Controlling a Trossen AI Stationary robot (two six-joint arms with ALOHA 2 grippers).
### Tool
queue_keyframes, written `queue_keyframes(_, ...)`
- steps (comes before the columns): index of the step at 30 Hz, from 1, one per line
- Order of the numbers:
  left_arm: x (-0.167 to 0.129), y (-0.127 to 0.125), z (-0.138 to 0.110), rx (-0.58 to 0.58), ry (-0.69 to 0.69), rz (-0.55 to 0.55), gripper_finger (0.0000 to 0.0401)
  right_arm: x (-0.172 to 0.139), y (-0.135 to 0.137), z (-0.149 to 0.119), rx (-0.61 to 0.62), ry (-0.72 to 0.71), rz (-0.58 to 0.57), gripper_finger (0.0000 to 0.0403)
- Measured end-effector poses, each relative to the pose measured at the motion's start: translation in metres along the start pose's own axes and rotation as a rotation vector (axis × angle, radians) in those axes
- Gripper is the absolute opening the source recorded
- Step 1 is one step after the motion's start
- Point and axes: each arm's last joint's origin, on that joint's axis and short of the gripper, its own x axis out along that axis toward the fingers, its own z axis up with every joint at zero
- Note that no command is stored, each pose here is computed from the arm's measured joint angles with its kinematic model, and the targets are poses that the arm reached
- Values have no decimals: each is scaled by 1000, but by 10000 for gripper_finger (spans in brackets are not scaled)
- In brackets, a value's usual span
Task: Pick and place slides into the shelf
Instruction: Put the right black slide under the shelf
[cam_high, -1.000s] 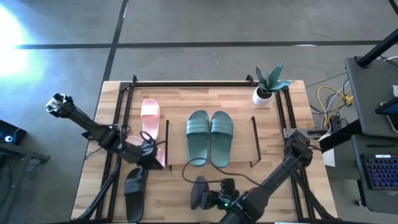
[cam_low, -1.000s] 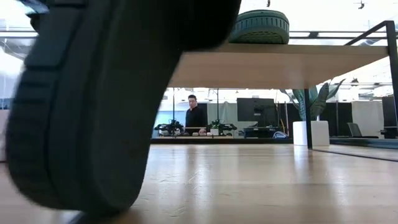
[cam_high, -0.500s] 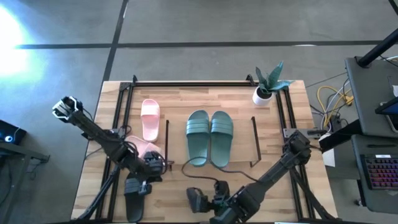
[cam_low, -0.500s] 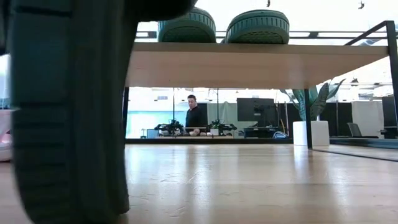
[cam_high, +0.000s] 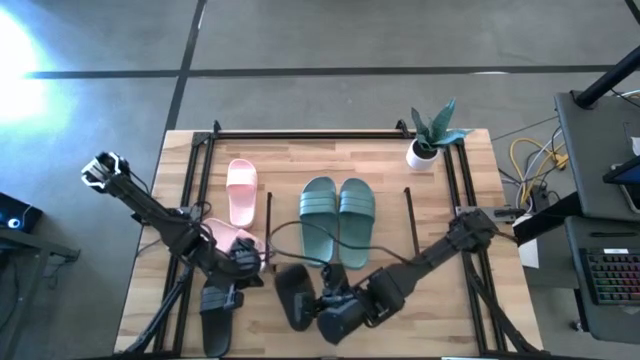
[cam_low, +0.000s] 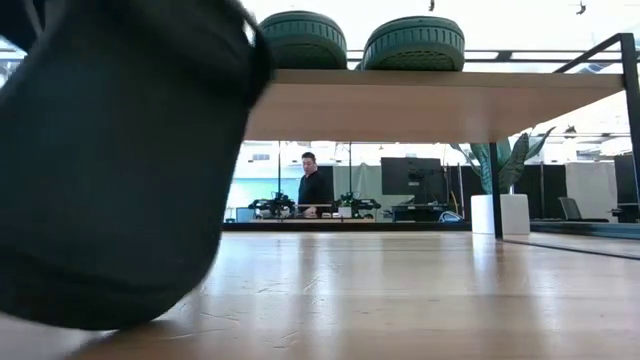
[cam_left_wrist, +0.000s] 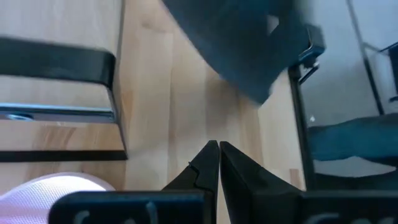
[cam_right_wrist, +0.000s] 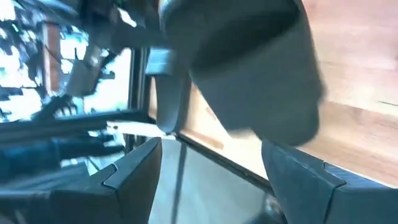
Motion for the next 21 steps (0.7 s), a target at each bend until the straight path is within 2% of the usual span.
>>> queue_keyframes(4,-8,1,1,-9,-22,-4,0,5,1,4,-38,78,-23,267)
queue_keyframes(11,-11,5,-1,-2,-26,55,0,1,1,4,-80,30,-8,262)
queue_keyframes(15,-11,4,-4,15,-32,77,0,-12,-1,0,-115,24,-44,255)
queue_keyframes(17,-12,1,-6,73,-39,84,0,-16,-5,-4,-189,28,-73,251)
queue_keyframes(21,-12,-9,-18,310,-62,141,0,-24,-11,-20,-520,44,-63,241)
